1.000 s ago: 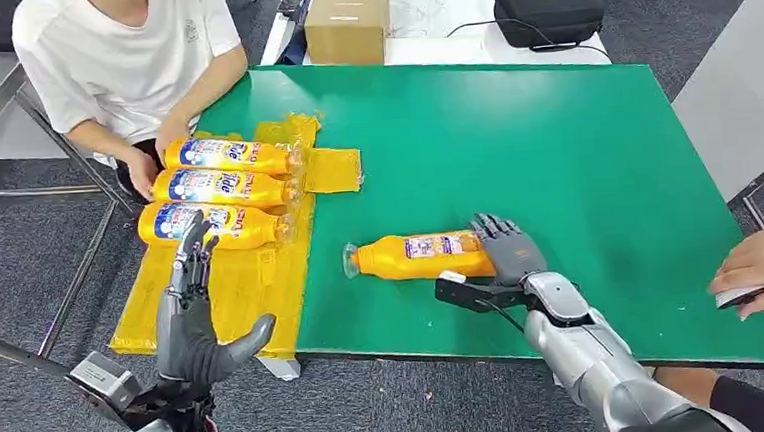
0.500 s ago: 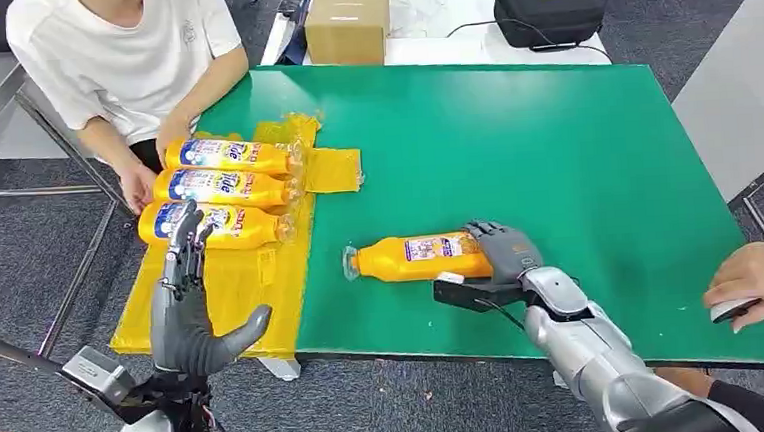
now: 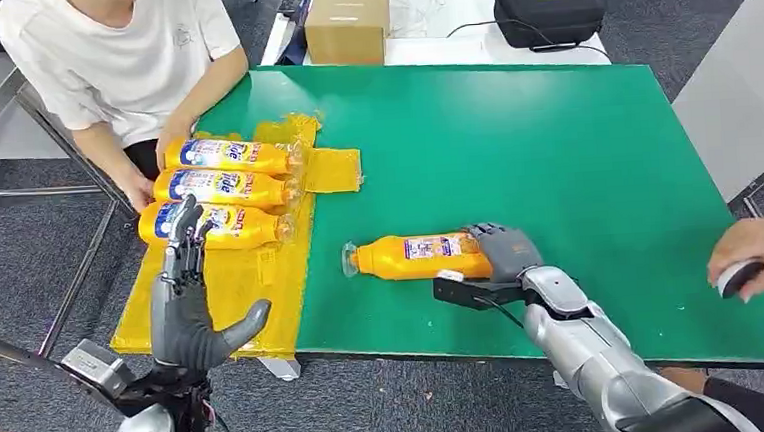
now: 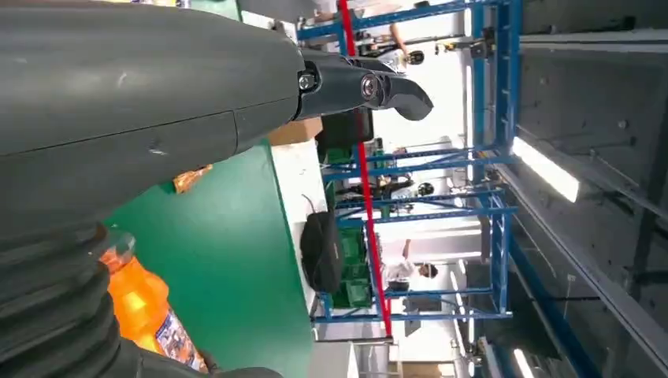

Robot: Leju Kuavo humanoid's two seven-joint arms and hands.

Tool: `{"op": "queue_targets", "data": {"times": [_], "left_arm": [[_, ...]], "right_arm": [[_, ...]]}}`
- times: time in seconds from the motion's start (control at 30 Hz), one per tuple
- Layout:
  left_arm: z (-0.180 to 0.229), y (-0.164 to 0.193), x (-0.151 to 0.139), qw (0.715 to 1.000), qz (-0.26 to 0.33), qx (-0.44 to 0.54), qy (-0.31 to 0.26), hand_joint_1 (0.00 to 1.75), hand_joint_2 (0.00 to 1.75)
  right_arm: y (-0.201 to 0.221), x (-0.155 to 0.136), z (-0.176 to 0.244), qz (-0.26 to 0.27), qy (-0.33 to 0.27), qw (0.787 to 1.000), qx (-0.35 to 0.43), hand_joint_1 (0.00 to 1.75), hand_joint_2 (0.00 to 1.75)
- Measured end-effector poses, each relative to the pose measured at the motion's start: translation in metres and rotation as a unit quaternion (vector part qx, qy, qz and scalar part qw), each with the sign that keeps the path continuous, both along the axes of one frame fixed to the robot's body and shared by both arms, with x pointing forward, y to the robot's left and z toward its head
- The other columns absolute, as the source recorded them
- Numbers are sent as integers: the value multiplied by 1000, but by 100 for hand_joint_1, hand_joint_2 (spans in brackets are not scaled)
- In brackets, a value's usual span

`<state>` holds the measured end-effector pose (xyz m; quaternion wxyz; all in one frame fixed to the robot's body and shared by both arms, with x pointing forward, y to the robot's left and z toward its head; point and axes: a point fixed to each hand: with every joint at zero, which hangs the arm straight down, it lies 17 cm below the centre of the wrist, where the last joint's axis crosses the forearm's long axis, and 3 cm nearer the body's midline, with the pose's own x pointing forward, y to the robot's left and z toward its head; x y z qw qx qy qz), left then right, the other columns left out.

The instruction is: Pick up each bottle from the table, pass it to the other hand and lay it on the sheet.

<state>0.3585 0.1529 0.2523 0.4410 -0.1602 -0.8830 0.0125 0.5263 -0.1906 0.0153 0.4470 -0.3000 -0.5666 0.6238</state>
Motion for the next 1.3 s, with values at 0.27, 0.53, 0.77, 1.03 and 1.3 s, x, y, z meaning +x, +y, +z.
{"op": "queue_targets", "data": {"times": [0.27,0.53,0.77,1.03,1.3], "left_arm": [[-18,-9,1,999,-8,17,27,0,175],[-85,-64,-48,991,-67,45,105,0,175],[-134,-82,-73,981,-26,43,189,0,175],[-149,-86,-86,971,-41,14,235,0,175],[-158,-90,-91,961,-76,-14,264,0,175]], "right_arm": [[13,-24,2,4,-16,993,114,175,175],[23,-111,5,-56,-66,951,296,175,175],[-7,-171,4,-172,-95,899,391,175,175],[-32,-207,15,-235,-94,845,472,175,175],[-30,-208,43,-228,-114,828,500,175,175]]}}
